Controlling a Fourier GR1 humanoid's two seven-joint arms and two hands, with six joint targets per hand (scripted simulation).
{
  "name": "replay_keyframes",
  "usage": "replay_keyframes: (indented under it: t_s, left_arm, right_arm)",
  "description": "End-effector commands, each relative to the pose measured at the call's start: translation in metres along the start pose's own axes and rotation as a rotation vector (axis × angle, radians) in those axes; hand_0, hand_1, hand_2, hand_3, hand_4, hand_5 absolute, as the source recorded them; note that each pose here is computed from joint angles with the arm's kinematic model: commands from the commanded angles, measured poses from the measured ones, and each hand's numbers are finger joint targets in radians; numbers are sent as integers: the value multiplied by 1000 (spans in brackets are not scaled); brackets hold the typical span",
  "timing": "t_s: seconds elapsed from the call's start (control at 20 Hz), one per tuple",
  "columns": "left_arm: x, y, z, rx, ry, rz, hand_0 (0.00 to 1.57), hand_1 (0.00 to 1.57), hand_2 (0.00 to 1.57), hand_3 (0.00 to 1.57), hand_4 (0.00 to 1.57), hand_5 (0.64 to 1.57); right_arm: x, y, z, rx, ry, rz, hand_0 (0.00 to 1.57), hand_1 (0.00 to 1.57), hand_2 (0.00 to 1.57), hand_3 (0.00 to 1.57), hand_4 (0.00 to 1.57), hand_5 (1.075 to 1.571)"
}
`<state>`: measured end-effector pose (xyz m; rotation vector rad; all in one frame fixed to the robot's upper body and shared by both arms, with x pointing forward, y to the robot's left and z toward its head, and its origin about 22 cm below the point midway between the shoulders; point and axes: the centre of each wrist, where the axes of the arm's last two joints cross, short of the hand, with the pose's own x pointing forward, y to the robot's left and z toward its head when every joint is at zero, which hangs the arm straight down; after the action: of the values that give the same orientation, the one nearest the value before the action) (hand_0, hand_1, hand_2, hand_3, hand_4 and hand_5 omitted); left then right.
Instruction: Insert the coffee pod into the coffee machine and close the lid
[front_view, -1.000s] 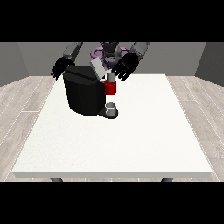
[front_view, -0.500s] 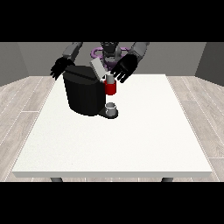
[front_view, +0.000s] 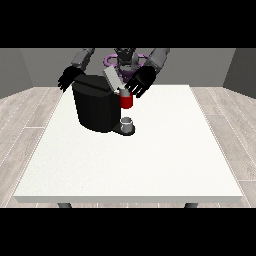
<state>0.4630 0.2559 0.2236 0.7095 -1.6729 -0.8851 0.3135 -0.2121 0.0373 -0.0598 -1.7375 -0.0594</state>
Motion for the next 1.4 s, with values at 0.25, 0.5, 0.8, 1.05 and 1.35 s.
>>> replay_keyframes:
  t_s: [0.25, 0.5, 0.8, 1.05, 1.35]
  left_arm:
    - [10, -9, -4, -38, 6, 0, 1161, 1161, 1195, 1058, 457, 1571]
    - [1, 0, 1, 5, -25, -61, 1105, 1105, 1151, 980, 413, 1571]
    - [9, 1, -4, -27, -13, -52, 1050, 1050, 1119, 962, 364, 1571]
    - [-1, 1, 1, -55, -57, -85, 912, 912, 1022, 865, 363, 1571]
    - [-6, -1, 3, -118, -13, -152, 0, 0, 0, 0, 0, 1571]
  right_arm:
    - [-11, -3, 3, -18, 4, -4, 0, 0, 0, 0, 380, 1571]
    - [-6, -21, -2, -10, -20, 7, 0, 0, 0, 0, 438, 1571]
    - [4, 1, -8, -27, 15, 1, 0, 0, 0, 0, 415, 1571]
    - [-6, -3, -4, -55, -10, -10, 0, 0, 0, 0, 411, 1571]
    - [-12, -2, 3, -48, 8, 22, 0, 0, 0, 0, 360, 1571]
